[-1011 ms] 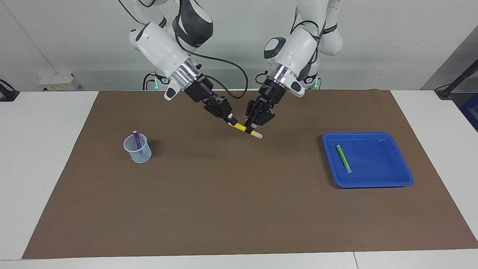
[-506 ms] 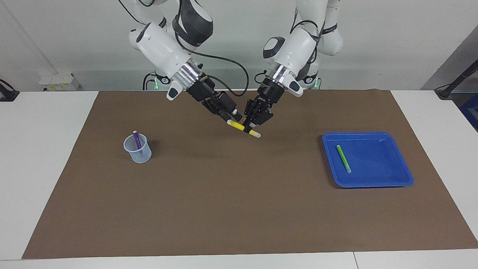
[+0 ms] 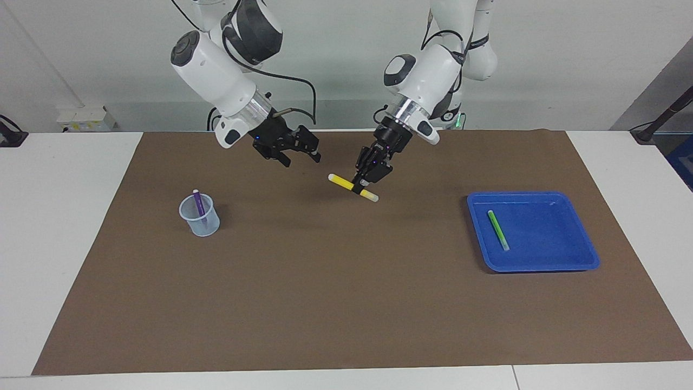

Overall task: Right arm passes pens to left for tray arrangement
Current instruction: 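Carry the yellow pen toward the tray while the right gripper returns to the cup, then lower the yellow pen into the blue tray with the left gripper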

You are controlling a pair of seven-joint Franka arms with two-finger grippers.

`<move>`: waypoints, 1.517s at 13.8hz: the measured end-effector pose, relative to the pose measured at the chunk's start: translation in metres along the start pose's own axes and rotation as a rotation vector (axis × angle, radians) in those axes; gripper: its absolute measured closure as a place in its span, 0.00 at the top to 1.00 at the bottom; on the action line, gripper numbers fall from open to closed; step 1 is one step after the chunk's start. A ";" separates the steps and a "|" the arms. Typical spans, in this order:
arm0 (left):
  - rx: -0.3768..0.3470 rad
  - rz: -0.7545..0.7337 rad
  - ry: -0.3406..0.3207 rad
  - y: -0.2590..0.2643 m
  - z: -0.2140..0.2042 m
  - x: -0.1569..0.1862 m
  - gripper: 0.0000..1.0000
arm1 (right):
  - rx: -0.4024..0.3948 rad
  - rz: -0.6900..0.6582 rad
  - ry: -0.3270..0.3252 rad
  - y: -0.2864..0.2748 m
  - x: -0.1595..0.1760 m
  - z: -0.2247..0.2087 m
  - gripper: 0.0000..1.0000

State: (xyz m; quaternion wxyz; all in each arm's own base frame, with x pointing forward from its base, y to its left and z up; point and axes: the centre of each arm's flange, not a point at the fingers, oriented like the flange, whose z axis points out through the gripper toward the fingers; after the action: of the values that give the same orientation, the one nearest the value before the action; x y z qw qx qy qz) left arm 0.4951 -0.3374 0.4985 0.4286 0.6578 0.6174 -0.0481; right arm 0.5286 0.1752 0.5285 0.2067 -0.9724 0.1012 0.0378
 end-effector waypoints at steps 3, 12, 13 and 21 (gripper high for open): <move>0.070 0.070 0.005 0.012 -0.005 0.025 0.19 | -0.195 -0.084 -0.013 0.026 0.001 -0.003 1.00; 0.225 0.255 -0.041 0.040 -0.040 0.087 0.19 | -0.393 -0.357 -0.033 0.123 0.034 -0.025 1.00; 0.239 0.279 -0.049 0.043 -0.044 0.095 0.19 | -0.414 -0.386 -0.035 0.132 0.037 -0.024 1.00; 0.375 0.509 -0.059 0.064 -0.083 0.146 0.19 | -0.434 -0.540 -0.065 0.197 0.050 -0.004 1.00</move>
State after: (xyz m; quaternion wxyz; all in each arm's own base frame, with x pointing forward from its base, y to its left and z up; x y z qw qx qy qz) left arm 0.5451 -0.1645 0.4966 0.3161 0.8570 0.4007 -0.0714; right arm 0.5356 -0.0120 0.4487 0.0006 -0.9837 -0.1767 0.0333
